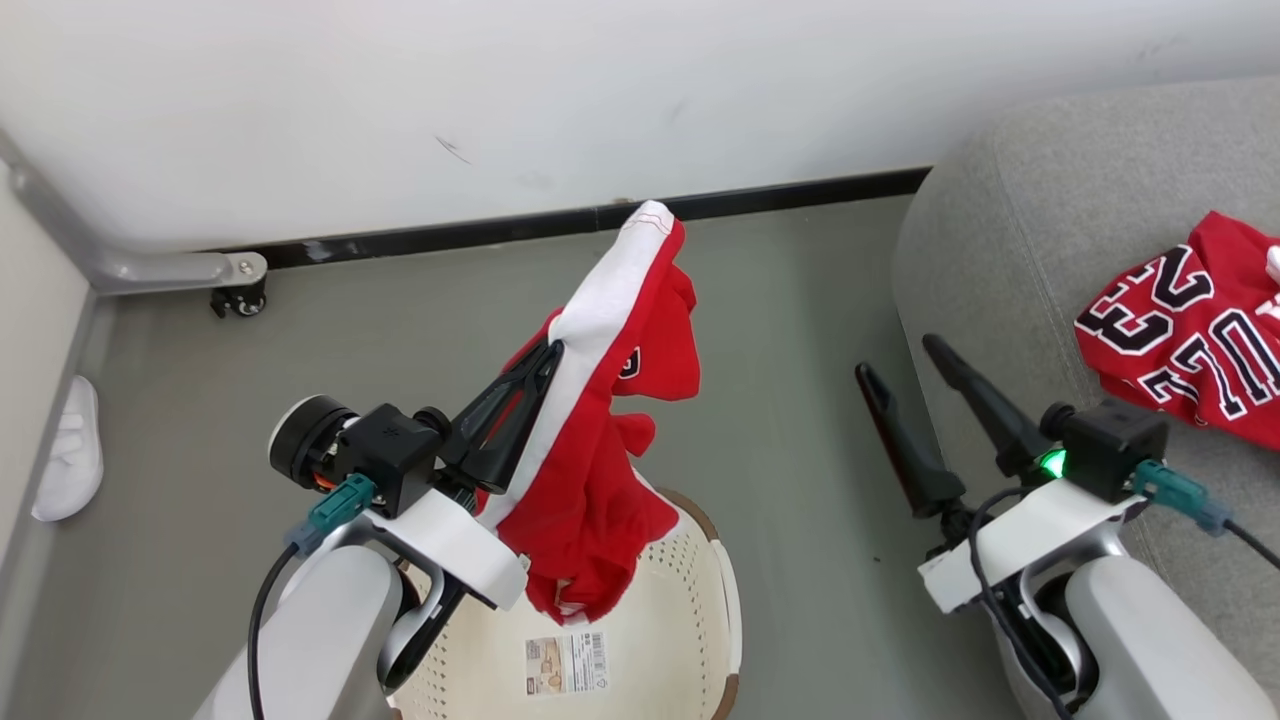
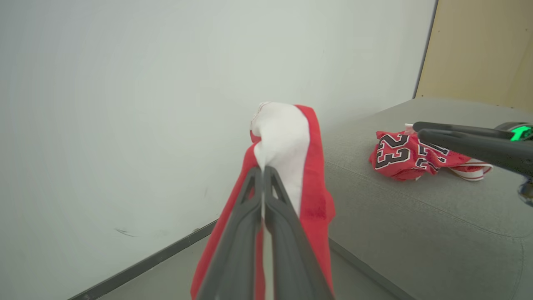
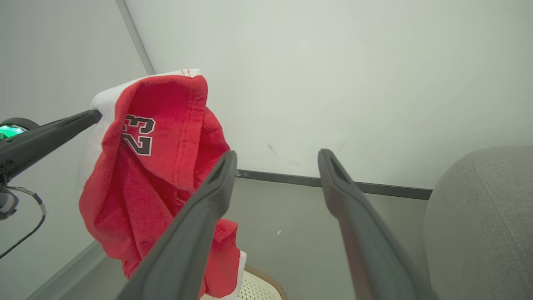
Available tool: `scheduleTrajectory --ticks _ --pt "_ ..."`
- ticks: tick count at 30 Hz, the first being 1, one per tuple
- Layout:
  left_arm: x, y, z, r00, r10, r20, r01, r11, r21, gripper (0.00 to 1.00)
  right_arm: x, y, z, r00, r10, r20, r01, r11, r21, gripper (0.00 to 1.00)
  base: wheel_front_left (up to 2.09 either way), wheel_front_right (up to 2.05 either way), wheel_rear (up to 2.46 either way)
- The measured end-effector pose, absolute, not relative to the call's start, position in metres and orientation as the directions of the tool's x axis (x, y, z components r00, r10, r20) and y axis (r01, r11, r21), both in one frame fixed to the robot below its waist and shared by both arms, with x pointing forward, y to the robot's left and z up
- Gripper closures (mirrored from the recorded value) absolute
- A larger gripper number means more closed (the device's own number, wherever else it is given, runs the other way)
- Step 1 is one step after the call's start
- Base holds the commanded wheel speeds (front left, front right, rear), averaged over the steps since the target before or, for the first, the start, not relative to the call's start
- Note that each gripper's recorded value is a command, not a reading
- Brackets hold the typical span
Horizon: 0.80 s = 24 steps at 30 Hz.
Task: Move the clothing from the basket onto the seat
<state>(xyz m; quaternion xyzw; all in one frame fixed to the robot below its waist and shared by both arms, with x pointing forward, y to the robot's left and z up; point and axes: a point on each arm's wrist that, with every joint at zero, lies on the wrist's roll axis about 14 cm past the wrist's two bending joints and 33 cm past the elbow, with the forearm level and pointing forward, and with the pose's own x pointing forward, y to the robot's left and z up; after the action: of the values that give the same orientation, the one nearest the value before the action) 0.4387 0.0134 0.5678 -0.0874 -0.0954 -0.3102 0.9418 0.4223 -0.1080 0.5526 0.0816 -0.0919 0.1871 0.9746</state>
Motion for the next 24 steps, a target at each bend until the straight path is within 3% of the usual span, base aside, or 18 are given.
scheduleTrajectory --ticks 24 --pt "0.411 0.007 0.604 0.751 -0.584 0.309 0.627 0.777 -0.057 1.0 0.376 -0.014 0.516 0.776 0.625 0.088 -0.631 0.763 0.139 0.0 0.0 0.0 0.0"
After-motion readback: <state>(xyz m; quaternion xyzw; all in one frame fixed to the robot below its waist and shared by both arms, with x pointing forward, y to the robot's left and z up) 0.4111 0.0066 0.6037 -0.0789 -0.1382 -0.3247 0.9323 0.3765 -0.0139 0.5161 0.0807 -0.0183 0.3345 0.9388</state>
